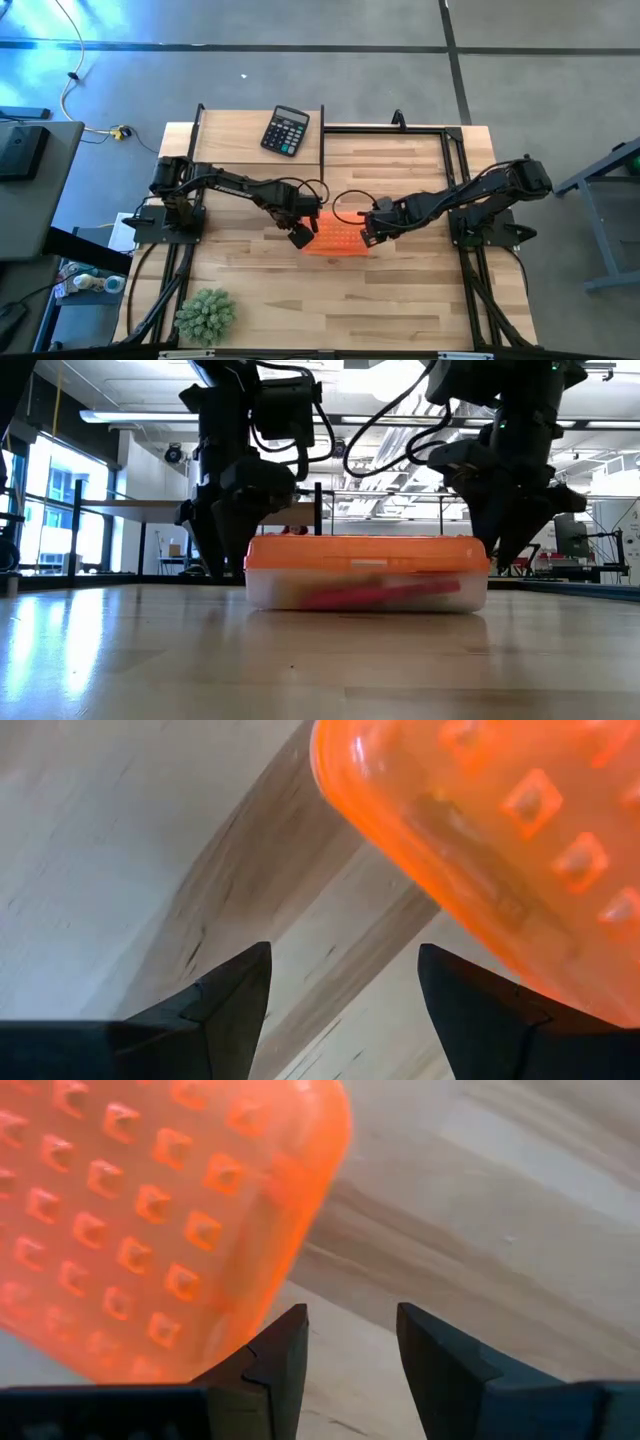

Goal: Pack school essentials
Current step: Close the supply box, then return to Home Position

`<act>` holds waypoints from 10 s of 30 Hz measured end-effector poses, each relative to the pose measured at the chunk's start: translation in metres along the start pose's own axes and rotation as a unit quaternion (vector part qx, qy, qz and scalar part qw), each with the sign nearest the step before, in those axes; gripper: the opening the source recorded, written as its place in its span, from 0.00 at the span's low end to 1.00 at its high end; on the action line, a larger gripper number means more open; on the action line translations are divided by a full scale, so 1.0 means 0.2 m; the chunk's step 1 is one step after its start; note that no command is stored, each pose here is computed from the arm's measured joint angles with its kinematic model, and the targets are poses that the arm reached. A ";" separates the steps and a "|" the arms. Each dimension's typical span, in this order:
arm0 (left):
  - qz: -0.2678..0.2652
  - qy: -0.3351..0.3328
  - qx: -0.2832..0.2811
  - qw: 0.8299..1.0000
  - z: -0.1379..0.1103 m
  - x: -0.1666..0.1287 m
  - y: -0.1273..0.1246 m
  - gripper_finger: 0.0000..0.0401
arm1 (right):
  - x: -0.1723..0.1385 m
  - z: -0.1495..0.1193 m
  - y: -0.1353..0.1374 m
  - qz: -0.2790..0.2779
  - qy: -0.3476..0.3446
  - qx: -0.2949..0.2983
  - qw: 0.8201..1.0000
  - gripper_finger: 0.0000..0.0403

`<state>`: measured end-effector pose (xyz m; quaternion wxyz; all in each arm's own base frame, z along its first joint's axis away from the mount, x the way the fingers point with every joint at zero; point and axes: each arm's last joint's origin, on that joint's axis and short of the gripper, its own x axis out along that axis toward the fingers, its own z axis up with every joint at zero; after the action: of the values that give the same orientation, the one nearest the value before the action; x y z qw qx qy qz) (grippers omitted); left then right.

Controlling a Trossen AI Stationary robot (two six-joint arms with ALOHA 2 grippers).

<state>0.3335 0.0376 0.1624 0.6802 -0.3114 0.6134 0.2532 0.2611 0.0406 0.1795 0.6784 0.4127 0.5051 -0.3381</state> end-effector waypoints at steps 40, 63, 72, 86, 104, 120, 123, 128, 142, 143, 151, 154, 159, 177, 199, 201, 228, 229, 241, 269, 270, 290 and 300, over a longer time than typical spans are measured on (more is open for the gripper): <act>-0.159 -0.308 0.159 0.924 -0.13 -0.73 -0.16 0.02 | -0.39 0.10 0.29 0.127 -0.141 -0.113 0.975 0.00; -0.094 -0.196 0.178 0.960 -0.05 -0.35 -0.24 0.00 | -0.18 0.00 0.35 0.092 -0.052 -0.086 0.991 0.00; -0.088 -0.185 0.182 0.962 -0.04 -0.31 -0.25 0.00 | -0.15 -0.01 0.35 0.084 -0.028 -0.079 0.993 0.00; -0.080 -0.144 0.190 0.968 -0.02 -0.18 -0.26 0.00 | -0.12 -0.01 0.34 0.062 -0.026 -0.081 0.994 0.00; -0.071 -0.135 0.191 0.970 -0.01 -0.12 -0.27 0.00 | -0.04 0.00 0.34 0.036 -0.013 -0.077 0.996 0.00; -0.070 -0.119 0.190 0.972 0.01 -0.06 -0.27 0.00 | 0.04 0.02 0.30 0.037 0.005 -0.059 0.998 0.00; -0.068 -0.117 0.191 0.972 0.01 -0.04 -0.28 0.00 | 0.04 0.02 0.30 0.034 0.006 -0.059 0.998 0.00; -0.075 -0.124 0.189 0.971 0.01 -0.06 -0.28 0.00 | 0.04 0.02 0.30 0.034 0.005 -0.058 0.998 0.00; -0.090 -0.115 0.191 0.971 -0.01 -0.13 -0.26 0.00 | -0.06 0.02 0.28 0.049 -0.041 -0.059 0.996 0.00; -0.096 -0.110 0.193 0.970 -0.01 -0.13 -0.26 0.00 | -0.07 0.02 0.29 0.056 -0.045 -0.057 0.996 0.00; -0.110 -0.137 0.212 0.961 -0.03 -0.29 -0.21 0.00 | -0.18 0.04 0.28 0.089 -0.074 -0.042 0.992 0.00; -0.109 -0.147 0.212 0.960 -0.04 -0.36 -0.18 0.00 | -0.20 0.04 0.28 0.096 -0.086 -0.039 0.991 0.00; -0.108 -0.133 0.198 0.965 -0.07 -0.41 -0.14 0.00 | -0.20 0.05 0.26 0.075 -0.113 -0.025 0.990 0.00; -0.039 -0.047 0.145 0.988 -0.36 -0.17 -0.15 0.00 | -0.15 0.42 0.14 0.034 -0.173 -0.002 0.984 0.00; -0.032 -0.070 0.083 0.994 -0.23 -0.08 -0.07 0.00 | 0.04 0.42 0.17 0.024 -0.080 -0.026 0.996 0.00; -0.032 -0.072 0.077 0.994 -0.22 -0.08 -0.06 0.00 | 0.04 0.41 0.17 0.023 -0.078 -0.028 0.996 0.00; -0.039 -0.102 0.056 0.992 -0.07 -0.10 0.07 0.00 | 0.04 0.32 0.20 0.020 -0.059 0.021 0.998 0.00; -0.039 -0.103 0.055 0.992 -0.06 -0.10 0.07 0.00 | 0.04 0.31 0.20 0.020 -0.059 0.023 0.998 0.00; -0.072 -0.088 0.085 0.990 -0.03 -0.16 0.14 0.00 | -0.05 0.31 0.17 0.011 -0.083 0.017 0.996 0.00; -0.195 -0.335 0.179 0.904 -0.38 -0.79 0.34 0.00 | -0.71 0.29 0.07 0.231 -0.262 -0.103 0.931 0.00; -0.205 -0.339 0.177 0.901 -0.40 -0.77 0.36 0.00 | -0.72 0.29 0.07 0.235 -0.265 -0.103 0.930 0.00; -0.314 -0.493 0.171 0.793 -0.85 -0.50 0.67 0.00 | -0.88 0.25 0.02 0.261 -0.339 -0.121 0.896 0.00; -0.356 -0.539 0.164 0.745 -0.93 -0.41 0.73 0.00 | -0.97 0.25 -0.06 0.270 -0.368 -0.129 0.881 0.00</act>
<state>0.0919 0.0041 0.2177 0.9790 -0.2023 0.0213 0.0133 0.2208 -0.0009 0.3716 0.9275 0.2880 0.1278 -0.2014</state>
